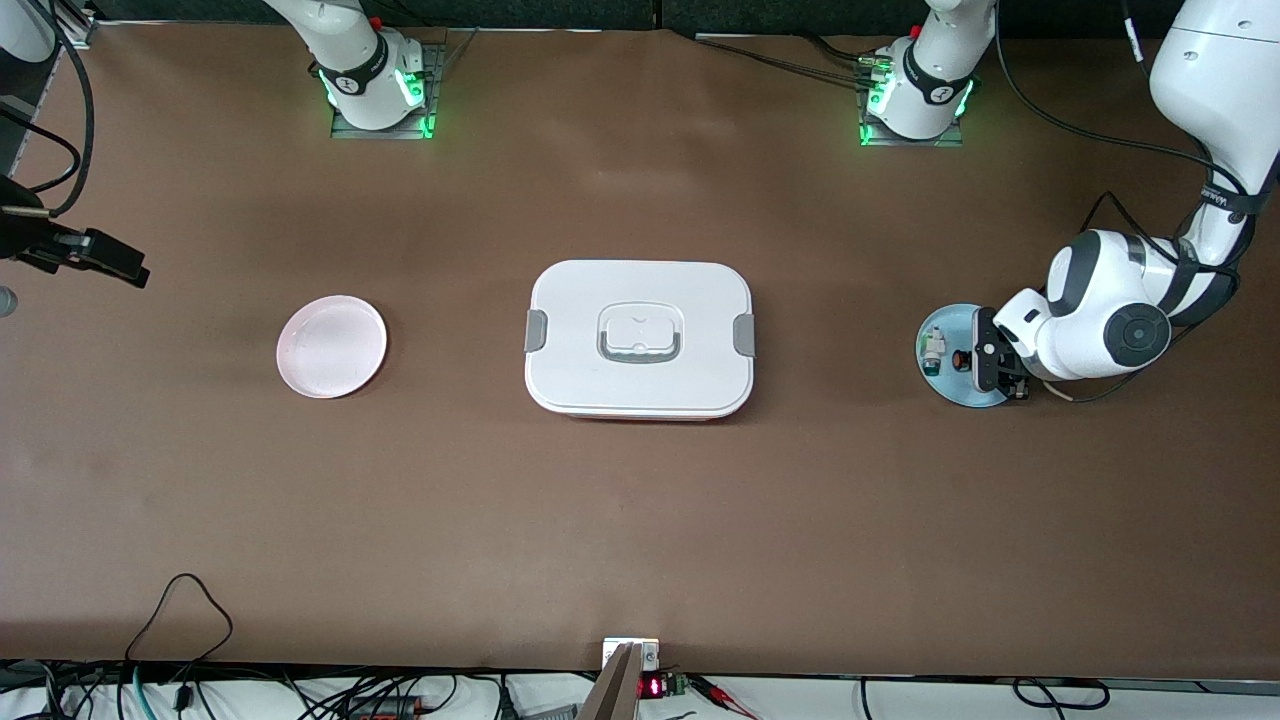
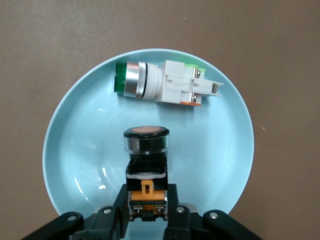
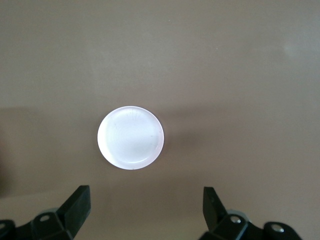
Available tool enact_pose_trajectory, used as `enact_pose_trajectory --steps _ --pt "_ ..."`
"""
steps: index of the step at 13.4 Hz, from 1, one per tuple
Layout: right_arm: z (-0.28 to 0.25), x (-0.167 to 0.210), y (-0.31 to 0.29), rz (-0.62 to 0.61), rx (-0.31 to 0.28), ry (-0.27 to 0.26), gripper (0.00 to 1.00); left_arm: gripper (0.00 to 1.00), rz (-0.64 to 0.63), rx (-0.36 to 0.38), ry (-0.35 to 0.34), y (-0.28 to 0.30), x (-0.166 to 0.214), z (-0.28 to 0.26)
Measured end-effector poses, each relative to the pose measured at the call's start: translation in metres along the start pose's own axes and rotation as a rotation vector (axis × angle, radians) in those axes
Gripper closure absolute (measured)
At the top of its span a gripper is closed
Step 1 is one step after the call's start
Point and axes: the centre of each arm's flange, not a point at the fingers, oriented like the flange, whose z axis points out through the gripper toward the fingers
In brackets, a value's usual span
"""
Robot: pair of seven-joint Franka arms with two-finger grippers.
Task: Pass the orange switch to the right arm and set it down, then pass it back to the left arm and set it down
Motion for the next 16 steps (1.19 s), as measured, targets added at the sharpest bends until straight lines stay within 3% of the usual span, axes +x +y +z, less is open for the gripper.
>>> enact_pose_trajectory --steps 4,11,14,16 --pt "0.010 -0.009 0.000 -0.021 0.002 -0.014 0.00 0.67 -0.010 -0.006 0.009 0.000 -0.006 0.006" --pt "-0.005 -0.036 0.005 -0.035 0.008 0.041 0.00 0.67 -0.020 -0.004 0.012 0.001 -0.011 0.008" --pt "-0.009 -0.037 0.002 -0.043 0.008 0.035 0.00 0.43 -0.037 -0.003 0.018 0.001 -0.021 0.011" --pt "-0.011 -0.038 0.001 -0.044 0.009 0.033 0.00 0.21 -0.047 -0.001 0.021 0.001 -0.026 0.011"
